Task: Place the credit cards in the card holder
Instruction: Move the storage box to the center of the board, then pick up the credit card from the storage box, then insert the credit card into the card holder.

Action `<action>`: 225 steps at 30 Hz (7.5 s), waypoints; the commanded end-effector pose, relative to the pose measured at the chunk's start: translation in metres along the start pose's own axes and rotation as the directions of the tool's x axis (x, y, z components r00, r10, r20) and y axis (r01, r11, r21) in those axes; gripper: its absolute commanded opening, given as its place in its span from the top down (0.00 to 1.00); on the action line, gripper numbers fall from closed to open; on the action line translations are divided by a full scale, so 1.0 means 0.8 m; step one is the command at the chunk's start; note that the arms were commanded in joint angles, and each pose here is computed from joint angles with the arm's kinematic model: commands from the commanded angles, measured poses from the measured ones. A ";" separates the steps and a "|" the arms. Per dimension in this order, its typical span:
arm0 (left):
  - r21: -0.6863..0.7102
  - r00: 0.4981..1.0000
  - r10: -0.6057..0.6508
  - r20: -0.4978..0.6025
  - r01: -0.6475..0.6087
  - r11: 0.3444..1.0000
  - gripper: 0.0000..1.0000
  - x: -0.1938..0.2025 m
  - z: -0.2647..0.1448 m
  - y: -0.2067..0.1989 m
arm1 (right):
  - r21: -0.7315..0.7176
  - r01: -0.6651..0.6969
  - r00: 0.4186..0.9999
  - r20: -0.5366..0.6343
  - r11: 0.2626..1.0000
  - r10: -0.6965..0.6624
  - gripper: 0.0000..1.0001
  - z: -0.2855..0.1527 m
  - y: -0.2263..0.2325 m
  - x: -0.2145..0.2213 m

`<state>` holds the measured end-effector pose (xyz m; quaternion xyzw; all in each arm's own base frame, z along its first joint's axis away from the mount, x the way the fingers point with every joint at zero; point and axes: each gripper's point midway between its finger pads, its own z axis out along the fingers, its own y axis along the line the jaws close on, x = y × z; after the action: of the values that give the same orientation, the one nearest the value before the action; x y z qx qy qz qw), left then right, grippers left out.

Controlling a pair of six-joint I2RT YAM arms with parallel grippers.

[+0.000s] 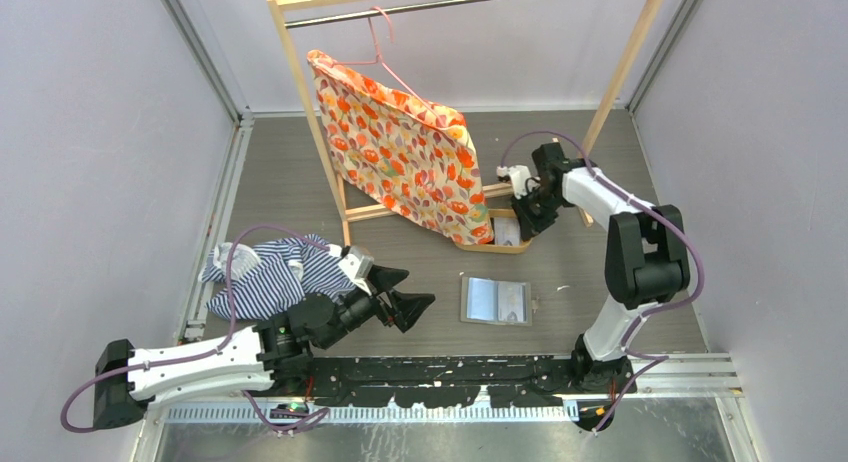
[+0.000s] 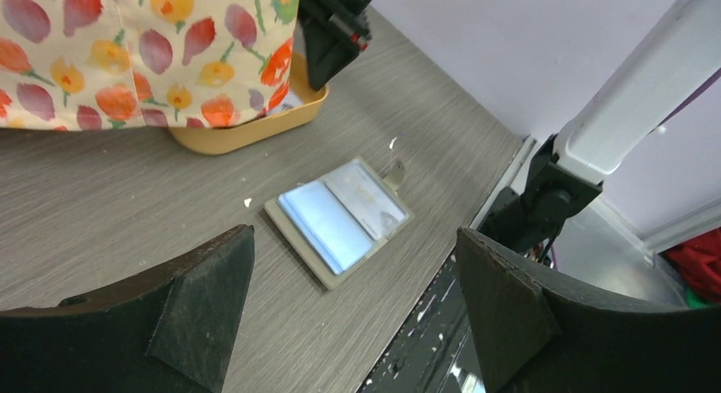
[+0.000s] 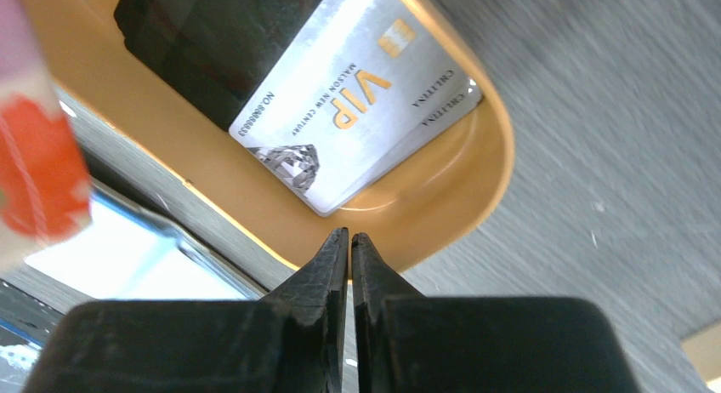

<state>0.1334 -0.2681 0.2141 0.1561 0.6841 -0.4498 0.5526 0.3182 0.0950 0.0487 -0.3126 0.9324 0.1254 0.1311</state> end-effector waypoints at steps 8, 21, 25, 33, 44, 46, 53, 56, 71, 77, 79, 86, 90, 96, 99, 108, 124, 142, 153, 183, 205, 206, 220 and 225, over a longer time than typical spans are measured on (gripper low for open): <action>0.047 1.000 -0.030 0.003 0.030 0.998 0.12 -0.009 0.018 -0.022 | 0.110 -0.106 0.994 -0.012 0.988 0.108 0.86 -0.058 -0.093 0.099; 0.045 1.000 0.020 -0.019 -0.019 0.999 0.11 -0.007 0.054 -0.035 | -0.024 -0.263 0.936 0.237 0.964 0.261 0.38 -0.107 -0.085 0.047; 0.012 0.997 0.075 -0.015 -0.075 0.997 0.09 -0.013 0.071 -0.034 | -0.018 -0.343 0.921 0.191 0.939 0.340 0.36 -0.094 -0.083 0.048; -0.063 0.991 0.123 -0.060 -0.126 0.990 0.06 -0.017 0.100 -0.001 | 0.136 -0.368 0.927 0.134 0.920 0.351 0.35 -0.054 -0.089 0.045; -0.032 0.988 0.086 -0.130 -0.091 0.995 0.07 -0.013 0.123 0.021 | 0.288 -0.357 0.932 0.041 0.889 0.361 0.27 -0.024 -0.114 0.077; -0.026 0.988 0.081 -0.135 -0.085 0.996 0.07 -0.011 0.125 0.021 | 0.272 -0.363 0.929 0.028 0.891 0.370 0.27 -0.018 -0.113 0.081; -0.021 0.990 0.053 -0.134 -0.056 0.998 0.07 -0.005 0.125 0.021 | 0.310 -0.331 0.937 -0.003 0.891 0.349 0.30 -0.009 -0.128 0.087; -0.024 0.990 0.045 -0.135 -0.049 0.999 0.07 -0.003 0.124 0.022 | 0.322 -0.311 0.943 -0.011 0.894 0.331 0.36 -0.008 -0.135 0.085; -0.035 0.989 0.021 -0.149 -0.027 0.999 0.08 0.006 0.119 0.026 | 0.269 -0.292 0.957 0.078 0.918 0.281 0.41 -0.033 -0.118 0.064; -0.039 0.988 0.016 -0.151 -0.022 0.999 0.08 0.008 0.119 0.027 | 0.287 -0.274 0.962 0.076 0.918 0.264 0.45 -0.037 -0.117 0.065; -0.042 0.988 0.014 -0.152 -0.020 0.999 0.08 0.009 0.119 0.028 | 0.287 -0.271 0.962 0.074 0.919 0.261 0.49 -0.037 -0.116 0.065; -0.043 0.988 0.006 -0.154 -0.012 0.999 0.08 0.012 0.118 0.029 | 0.279 -0.271 0.963 0.067 0.921 0.262 0.70 -0.039 -0.112 0.066; -0.045 0.988 0.006 -0.153 -0.013 0.999 0.08 0.012 0.117 0.030 | 0.260 -0.275 0.961 0.083 0.926 0.262 0.76 -0.046 -0.106 0.062; -0.039 0.988 -0.003 -0.155 -0.004 0.999 0.08 0.012 0.118 0.027 | 0.137 -0.328 0.942 0.127 0.935 0.312 0.97 -0.056 -0.091 0.054; -0.030 0.988 -0.019 -0.154 0.014 0.999 0.08 0.012 0.120 0.023 | 0.077 -0.351 0.930 0.143 0.933 0.338 0.99 -0.060 -0.084 0.053; 0.078 0.977 -0.141 -0.159 0.155 0.985 0.09 0.021 0.139 -0.008 | -0.231 -0.355 0.868 0.280 0.906 0.411 0.99 -0.098 -0.036 0.013; 0.125 0.882 -0.445 -0.154 0.464 0.877 0.12 0.048 0.211 -0.038 | -0.755 -0.116 0.762 0.349 0.646 0.545 0.99 -0.167 0.090 -0.035; 0.210 0.811 -0.581 -0.070 0.581 0.786 0.51 0.036 0.259 -0.056 | -0.780 0.004 0.826 0.355 0.626 0.437 0.99 -0.171 0.135 -0.027; 0.239 0.799 -0.598 -0.060 0.593 0.769 0.99 0.033 0.258 -0.057 | -0.771 0.032 0.841 0.365 0.637 0.400 0.98 -0.170 0.143 -0.024; 0.061 0.583 -0.469 -0.663 0.667 0.743 1.00 0.179 0.096 -0.033 | -0.294 0.561 0.822 0.312 0.774 -0.476 0.79 -0.071 0.139 0.099; -0.166 0.400 -0.503 -0.766 0.633 0.756 1.00 0.221 0.130 0.009 | -0.179 0.719 0.695 0.161 0.672 -0.701 0.98 -0.008 0.126 0.112; -0.174 0.398 -0.506 -0.765 0.629 0.758 1.00 0.222 0.131 0.012 | -0.182 0.719 0.694 0.155 0.671 -0.703 0.99 -0.006 0.126 0.113; -0.221 0.372 -0.521 -0.768 0.610 0.761 1.00 0.229 0.142 0.020 | -0.224 0.719 0.686 0.074 0.658 -0.724 0.98 0.009 0.124 0.126; -0.225 0.367 -0.527 -0.766 0.615 0.756 1.00 0.230 0.145 0.020 | -0.237 0.722 0.677 0.044 0.651 -0.735 0.99 0.014 0.123 0.131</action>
<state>0.1477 -0.3974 0.0387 0.1155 0.8462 -0.5201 -0.0104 0.1773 0.1179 0.0222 -0.6710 0.7121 0.1732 0.1127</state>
